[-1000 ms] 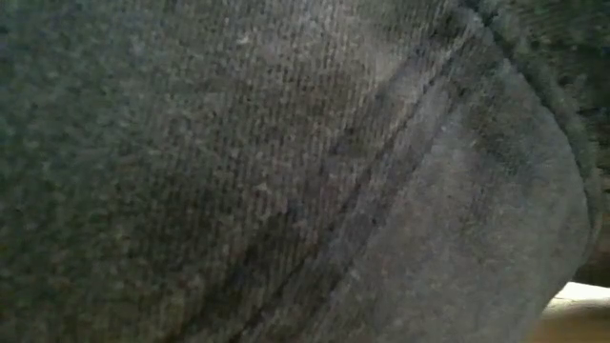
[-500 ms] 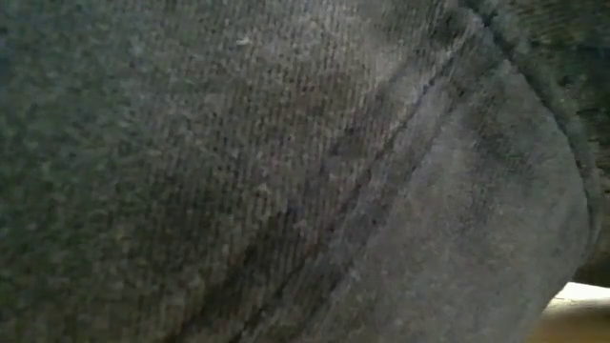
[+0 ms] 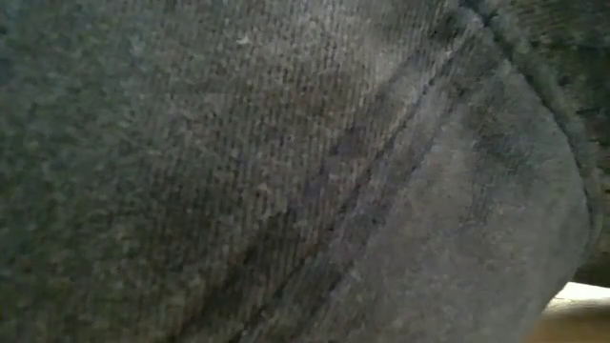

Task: Pick & Place hat
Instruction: Put the bottom blue cap into the bottom transparent bin

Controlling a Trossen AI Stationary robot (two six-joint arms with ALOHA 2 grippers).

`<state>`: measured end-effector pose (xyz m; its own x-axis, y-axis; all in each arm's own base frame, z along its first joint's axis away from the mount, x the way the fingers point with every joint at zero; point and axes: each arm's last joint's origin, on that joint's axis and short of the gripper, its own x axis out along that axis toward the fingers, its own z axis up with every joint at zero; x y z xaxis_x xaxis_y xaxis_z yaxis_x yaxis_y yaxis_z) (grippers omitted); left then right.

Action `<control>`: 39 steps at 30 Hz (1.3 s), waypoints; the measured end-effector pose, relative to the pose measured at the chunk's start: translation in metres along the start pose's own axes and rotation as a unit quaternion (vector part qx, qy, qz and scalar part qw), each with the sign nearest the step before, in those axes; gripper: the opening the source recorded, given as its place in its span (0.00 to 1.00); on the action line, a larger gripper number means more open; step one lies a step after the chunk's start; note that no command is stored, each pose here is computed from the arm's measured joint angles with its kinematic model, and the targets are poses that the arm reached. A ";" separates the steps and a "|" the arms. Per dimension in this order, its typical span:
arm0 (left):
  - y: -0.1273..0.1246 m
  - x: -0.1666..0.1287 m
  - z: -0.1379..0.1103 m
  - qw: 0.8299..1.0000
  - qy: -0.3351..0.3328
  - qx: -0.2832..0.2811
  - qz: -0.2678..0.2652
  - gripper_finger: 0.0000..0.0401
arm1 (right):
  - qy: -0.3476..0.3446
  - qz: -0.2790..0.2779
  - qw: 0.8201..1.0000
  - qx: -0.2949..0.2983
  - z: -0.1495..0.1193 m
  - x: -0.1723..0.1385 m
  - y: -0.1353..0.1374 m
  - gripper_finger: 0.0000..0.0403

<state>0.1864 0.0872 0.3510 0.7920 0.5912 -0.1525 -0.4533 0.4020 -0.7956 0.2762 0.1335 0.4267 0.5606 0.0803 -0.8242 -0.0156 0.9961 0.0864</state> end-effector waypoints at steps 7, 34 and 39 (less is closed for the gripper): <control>0.000 0.000 0.000 1.000 0.007 -0.004 -0.005 0.27 | 0.033 0.005 0.999 0.031 -0.006 0.043 0.044 0.50; -0.003 -0.001 -0.004 0.996 0.074 -0.004 -0.051 0.27 | 0.162 -0.046 0.981 0.092 -0.067 0.237 0.170 0.50; -0.003 -0.001 -0.004 0.996 0.076 -0.004 -0.051 0.27 | 0.169 -0.057 0.980 0.088 -0.071 0.250 0.172 0.50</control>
<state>0.1891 0.0826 0.3509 0.8872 0.4340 -0.1565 -0.3637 0.4492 -0.8160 0.3547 0.3271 0.1954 0.2444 0.0064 -0.9697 0.1898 0.9803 0.0543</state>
